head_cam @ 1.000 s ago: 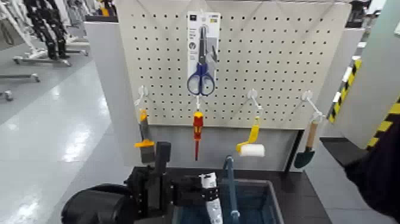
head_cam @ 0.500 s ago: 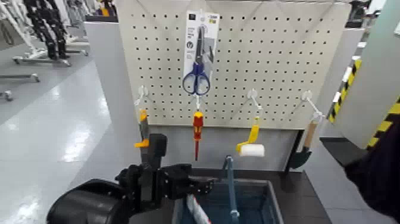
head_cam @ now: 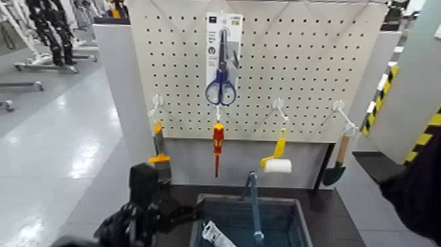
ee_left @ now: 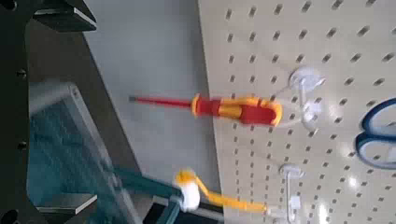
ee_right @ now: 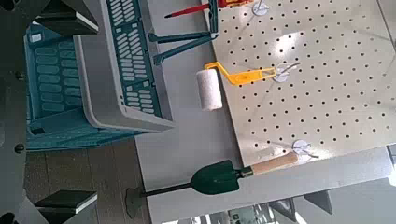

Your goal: Put the red glue tube into the crate.

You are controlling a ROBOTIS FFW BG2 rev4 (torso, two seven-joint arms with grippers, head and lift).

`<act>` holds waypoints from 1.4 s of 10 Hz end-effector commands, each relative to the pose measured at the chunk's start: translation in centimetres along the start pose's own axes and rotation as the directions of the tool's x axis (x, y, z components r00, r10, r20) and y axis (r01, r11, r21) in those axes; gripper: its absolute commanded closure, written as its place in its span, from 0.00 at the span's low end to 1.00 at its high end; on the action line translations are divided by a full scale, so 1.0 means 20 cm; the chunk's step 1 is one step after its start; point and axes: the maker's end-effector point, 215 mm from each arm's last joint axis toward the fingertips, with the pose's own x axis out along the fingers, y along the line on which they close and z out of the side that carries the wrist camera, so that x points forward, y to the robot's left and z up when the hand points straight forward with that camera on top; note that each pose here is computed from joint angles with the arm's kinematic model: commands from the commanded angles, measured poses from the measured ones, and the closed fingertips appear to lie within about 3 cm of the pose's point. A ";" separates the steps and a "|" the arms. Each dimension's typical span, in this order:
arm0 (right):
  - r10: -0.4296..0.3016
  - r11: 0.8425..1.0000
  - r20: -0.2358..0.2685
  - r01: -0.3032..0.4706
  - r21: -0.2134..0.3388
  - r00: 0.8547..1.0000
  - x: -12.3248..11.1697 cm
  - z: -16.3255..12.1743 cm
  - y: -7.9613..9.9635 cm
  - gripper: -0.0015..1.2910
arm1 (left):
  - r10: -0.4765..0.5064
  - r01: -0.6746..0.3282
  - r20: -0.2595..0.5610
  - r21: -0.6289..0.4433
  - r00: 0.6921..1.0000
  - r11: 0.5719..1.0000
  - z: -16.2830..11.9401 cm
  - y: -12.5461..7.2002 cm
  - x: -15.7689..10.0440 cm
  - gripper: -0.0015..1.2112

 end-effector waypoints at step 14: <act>-0.045 0.999 -0.005 0.045 -0.008 0.999 -0.05 0.00 -0.03 0.04 | 0.369 -0.413 0.257 0.147 0.893 0.899 -0.31 0.21 -0.62 0.04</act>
